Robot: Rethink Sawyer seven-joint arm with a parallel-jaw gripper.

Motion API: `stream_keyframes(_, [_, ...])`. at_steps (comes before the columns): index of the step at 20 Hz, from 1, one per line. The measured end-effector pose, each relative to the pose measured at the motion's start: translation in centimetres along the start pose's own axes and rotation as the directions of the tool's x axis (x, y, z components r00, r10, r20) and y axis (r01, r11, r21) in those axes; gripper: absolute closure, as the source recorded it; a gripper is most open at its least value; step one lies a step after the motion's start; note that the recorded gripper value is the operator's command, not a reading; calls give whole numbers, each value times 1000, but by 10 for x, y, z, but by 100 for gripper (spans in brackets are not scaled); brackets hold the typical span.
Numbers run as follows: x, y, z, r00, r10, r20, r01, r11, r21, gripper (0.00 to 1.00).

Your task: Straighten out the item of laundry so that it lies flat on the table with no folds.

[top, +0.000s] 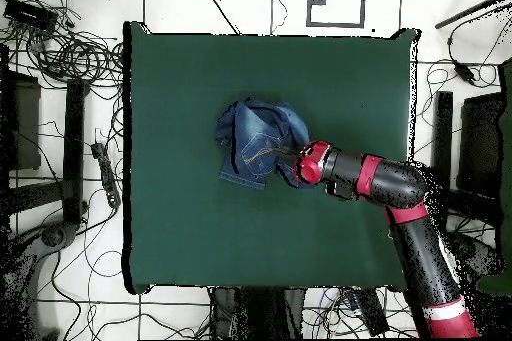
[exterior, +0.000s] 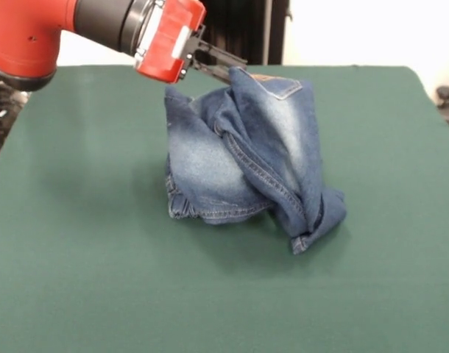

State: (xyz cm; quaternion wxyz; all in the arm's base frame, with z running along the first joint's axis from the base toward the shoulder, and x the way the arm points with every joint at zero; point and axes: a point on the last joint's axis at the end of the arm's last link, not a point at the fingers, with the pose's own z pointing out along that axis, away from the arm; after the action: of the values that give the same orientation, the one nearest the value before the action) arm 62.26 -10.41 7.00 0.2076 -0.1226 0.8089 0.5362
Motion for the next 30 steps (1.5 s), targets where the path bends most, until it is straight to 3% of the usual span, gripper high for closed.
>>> stream_keyframes(9, [2,7,-7,998,12,-58,-16,998,-69,100])
stream_keyframes(21, [4,13,-13,995,17,-98,-29,993,-117,100])
stream_keyframes(30, [0,17,-22,993,49,-108,-69,978,-195,100])
